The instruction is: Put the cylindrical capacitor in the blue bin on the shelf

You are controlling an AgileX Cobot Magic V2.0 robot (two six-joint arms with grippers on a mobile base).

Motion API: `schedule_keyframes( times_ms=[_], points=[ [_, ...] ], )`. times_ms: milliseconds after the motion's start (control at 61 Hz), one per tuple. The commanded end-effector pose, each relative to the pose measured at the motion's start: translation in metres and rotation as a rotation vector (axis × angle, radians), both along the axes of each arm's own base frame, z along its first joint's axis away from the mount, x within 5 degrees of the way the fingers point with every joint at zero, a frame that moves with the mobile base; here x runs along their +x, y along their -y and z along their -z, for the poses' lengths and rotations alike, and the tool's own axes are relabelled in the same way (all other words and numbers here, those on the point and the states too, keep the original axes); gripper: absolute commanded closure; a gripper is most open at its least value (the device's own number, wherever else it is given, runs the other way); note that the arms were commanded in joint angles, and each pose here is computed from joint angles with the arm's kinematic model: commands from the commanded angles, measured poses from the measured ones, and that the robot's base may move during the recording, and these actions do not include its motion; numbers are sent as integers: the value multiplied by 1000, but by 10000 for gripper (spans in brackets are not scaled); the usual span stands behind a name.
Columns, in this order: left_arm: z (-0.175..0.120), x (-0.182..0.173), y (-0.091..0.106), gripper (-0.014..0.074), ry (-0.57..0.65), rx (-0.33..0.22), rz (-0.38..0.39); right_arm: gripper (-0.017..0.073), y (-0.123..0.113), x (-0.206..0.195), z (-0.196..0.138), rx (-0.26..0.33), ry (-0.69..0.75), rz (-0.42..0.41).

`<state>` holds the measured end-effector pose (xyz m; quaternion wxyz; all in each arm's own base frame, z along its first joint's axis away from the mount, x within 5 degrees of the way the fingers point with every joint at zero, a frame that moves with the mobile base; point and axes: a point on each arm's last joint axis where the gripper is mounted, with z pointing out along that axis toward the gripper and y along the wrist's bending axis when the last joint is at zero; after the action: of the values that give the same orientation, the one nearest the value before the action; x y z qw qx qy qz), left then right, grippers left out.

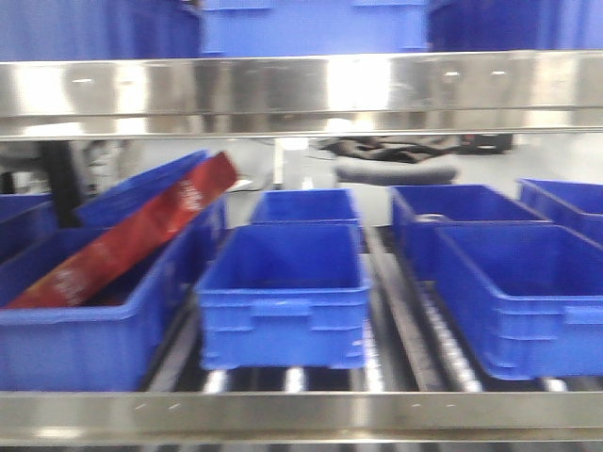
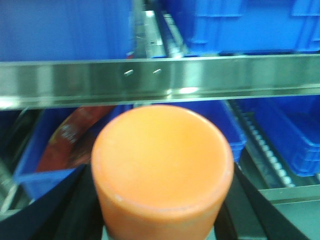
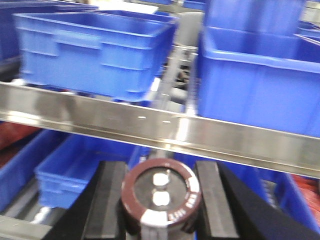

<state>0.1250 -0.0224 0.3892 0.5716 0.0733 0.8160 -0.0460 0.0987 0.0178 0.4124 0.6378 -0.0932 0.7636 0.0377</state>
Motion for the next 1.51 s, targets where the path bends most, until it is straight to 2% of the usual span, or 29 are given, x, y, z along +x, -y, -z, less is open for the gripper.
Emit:
schedule_keyframes(
  times_ms=[0, 1492],
  points=[
    [-3, -1, 1, 704, 26, -15, 5, 721, 0, 0, -5, -3, 37, 3],
    [-3, -1, 1, 704, 26, -15, 5, 721, 0, 0, -5, -3, 37, 3]
  ],
)
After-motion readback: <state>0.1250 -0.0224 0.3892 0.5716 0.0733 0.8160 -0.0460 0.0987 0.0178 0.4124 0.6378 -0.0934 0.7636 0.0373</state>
